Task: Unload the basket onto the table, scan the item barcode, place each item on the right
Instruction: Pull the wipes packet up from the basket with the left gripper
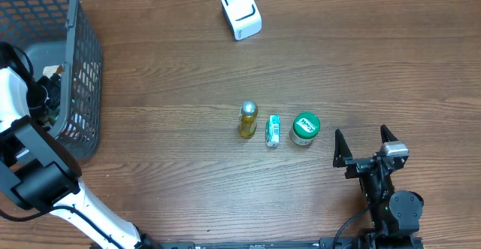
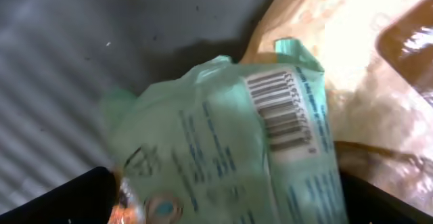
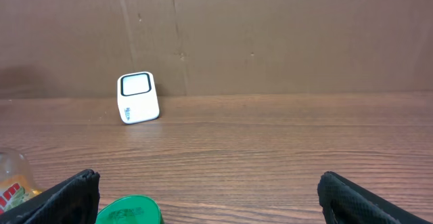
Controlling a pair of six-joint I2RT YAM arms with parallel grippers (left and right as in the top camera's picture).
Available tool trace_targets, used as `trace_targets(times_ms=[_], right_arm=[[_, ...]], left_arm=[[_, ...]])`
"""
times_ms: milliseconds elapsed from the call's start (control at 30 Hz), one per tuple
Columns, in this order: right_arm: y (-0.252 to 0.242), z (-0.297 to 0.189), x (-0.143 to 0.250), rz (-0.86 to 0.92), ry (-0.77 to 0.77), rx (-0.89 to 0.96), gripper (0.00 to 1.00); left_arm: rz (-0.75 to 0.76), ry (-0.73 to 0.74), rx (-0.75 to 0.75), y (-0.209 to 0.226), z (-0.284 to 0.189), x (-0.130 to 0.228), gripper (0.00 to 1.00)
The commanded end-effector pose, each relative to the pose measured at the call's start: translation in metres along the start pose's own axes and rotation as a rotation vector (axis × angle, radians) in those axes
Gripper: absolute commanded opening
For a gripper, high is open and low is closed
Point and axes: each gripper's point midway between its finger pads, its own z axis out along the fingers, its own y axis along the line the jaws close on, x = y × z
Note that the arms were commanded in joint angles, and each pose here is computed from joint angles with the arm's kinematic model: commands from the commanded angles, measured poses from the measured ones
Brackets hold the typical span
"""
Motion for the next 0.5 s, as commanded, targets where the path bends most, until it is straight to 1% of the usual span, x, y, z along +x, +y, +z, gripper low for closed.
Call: trace_targets(times_ms=[0, 267, 367, 433, 467], right_arm=[[-0.002, 0.000, 0.003, -0.004, 0.000, 0.006, 1.00], [-0.002, 0.000, 0.003, -0.004, 0.000, 0.006, 1.00], [-0.002, 0.000, 0.003, -0.004, 0.000, 0.006, 1.00], [-0.002, 0.000, 0.003, -0.004, 0.000, 0.006, 1.00], [-0.002, 0.000, 0.003, -0.004, 0.000, 0.006, 1.00]], left_arm=[[0.022, 0.045, -0.036, 0.010, 0.023, 0.020, 0.99], [0.077, 0.068, 0.003, 0.007, 0.054, 0.042, 0.99], [0.083, 0.070, 0.005, 0.007, 0.055, 0.044, 0.86], [0.087, 0.075, 0.032, 0.002, 0.055, 0.045, 0.70], [0.100, 0.080, 0.054, -0.001, 0.055, 0.046, 0.65]])
